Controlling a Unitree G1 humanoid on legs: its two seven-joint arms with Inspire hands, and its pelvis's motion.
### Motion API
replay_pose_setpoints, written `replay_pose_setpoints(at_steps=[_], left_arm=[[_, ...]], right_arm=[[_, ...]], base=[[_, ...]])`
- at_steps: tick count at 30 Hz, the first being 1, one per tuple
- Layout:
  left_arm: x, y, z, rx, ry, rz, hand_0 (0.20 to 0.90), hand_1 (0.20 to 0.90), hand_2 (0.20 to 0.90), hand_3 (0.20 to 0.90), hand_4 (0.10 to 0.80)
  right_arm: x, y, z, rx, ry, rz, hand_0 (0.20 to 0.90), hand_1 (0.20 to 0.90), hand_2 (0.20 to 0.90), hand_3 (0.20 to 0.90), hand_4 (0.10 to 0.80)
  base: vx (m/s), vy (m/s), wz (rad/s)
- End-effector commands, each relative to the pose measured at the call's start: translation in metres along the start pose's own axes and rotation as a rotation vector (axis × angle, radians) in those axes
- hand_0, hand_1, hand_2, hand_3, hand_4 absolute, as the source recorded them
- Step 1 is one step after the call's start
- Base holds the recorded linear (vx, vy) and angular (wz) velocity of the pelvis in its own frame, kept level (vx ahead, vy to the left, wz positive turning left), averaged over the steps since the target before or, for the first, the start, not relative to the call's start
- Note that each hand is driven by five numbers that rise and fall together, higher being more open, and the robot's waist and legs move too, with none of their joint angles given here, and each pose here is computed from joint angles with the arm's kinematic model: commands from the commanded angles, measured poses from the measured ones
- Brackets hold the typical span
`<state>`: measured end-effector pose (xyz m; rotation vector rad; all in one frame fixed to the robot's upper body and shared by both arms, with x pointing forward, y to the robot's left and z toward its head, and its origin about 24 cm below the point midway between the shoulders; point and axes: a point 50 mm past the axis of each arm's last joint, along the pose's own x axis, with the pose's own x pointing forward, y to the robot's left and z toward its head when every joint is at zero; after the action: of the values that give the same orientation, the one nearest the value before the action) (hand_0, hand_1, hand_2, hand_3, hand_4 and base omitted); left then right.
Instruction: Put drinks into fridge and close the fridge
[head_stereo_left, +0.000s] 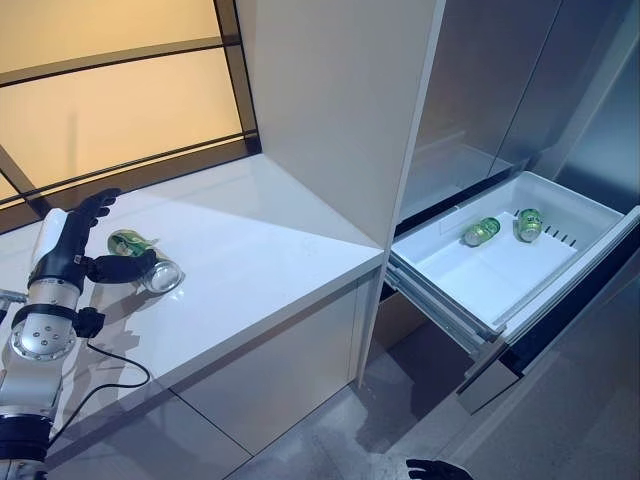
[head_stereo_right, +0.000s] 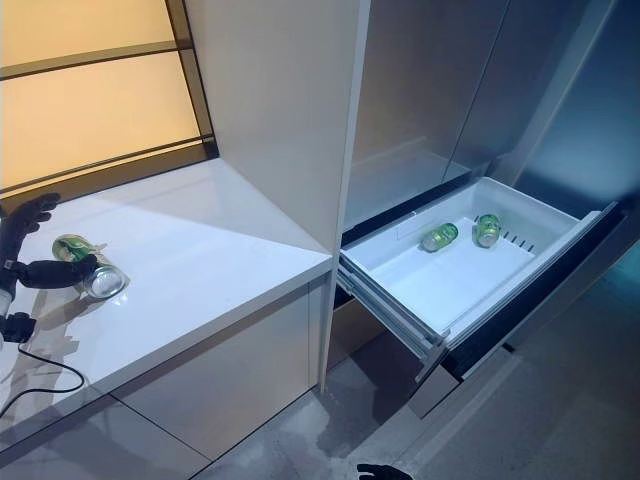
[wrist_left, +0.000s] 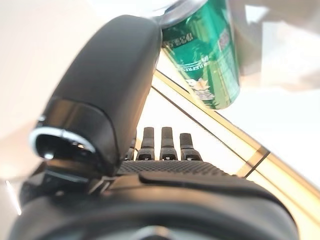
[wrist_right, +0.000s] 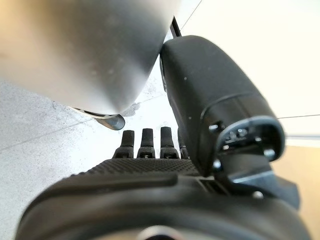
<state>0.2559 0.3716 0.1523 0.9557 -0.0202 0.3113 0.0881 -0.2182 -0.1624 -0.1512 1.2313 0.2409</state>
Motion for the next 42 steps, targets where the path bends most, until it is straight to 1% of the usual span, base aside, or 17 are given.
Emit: replay_pose_setpoints(at_steps=[1, 7, 16, 20, 24, 30, 38, 42], left_arm=[[0.020, 0.054, 0.032, 0.160, -0.094, 0.144, 0.900, 0.900, 0.900, 0.900, 0.800], [0.021, 0.068, 0.028, 0.269, -0.054, 0.129, 0.900, 0.900, 0.900, 0.900, 0.800], [0.016, 0.118, 0.031, 0.536, -0.049, 0.257, 0.900, 0.900, 0.900, 0.900, 0.800], [0.015, 0.127, 0.032, 0.657, -0.039, 0.225, 0.900, 0.900, 0.900, 0.900, 0.800], [0.016, 0.129, 0.036, 0.753, -0.052, 0.180, 0.900, 0.900, 0.900, 0.900, 0.800], [0.020, 0.130, 0.043, 0.845, -0.081, 0.121, 0.900, 0.900, 0.900, 0.900, 0.800], [0.022, 0.116, 0.046, 0.994, -0.147, 0.014, 0.900, 0.900, 0.900, 0.900, 0.800], [0.023, 0.107, 0.051, 1.135, -0.177, -0.095, 0.900, 0.900, 0.900, 0.900, 0.800]], right_arm=[[-0.005, -0.016, -0.002, -0.057, 0.030, -0.007, 0.900, 0.900, 0.900, 0.900, 0.800], [-0.005, -0.017, 0.000, -0.051, 0.028, -0.011, 0.900, 0.900, 0.900, 0.900, 0.800], [-0.007, -0.020, -0.003, -0.055, 0.042, -0.022, 0.900, 0.900, 0.900, 0.900, 0.800], [-0.007, -0.022, -0.004, -0.061, 0.045, -0.024, 0.900, 0.900, 0.900, 0.900, 0.800], [-0.007, -0.024, -0.001, -0.065, 0.041, -0.025, 0.900, 0.900, 0.900, 0.900, 0.800], [-0.008, -0.026, 0.002, -0.066, 0.038, -0.026, 0.900, 0.900, 0.900, 0.900, 0.800], [-0.009, -0.030, 0.001, -0.058, 0.049, -0.034, 0.900, 0.900, 0.900, 0.900, 0.800], [-0.010, -0.033, 0.000, -0.058, 0.051, -0.040, 0.900, 0.900, 0.900, 0.900, 0.800]], base=[[0.000, 0.000, 0.00], [0.000, 0.000, 0.00], [0.001, 0.001, 0.00], [0.000, 0.000, 0.00], [0.000, 0.000, 0.00], [0.000, 0.000, 0.00], [0.000, 0.000, 0.00], [0.000, 0.000, 0.00]])
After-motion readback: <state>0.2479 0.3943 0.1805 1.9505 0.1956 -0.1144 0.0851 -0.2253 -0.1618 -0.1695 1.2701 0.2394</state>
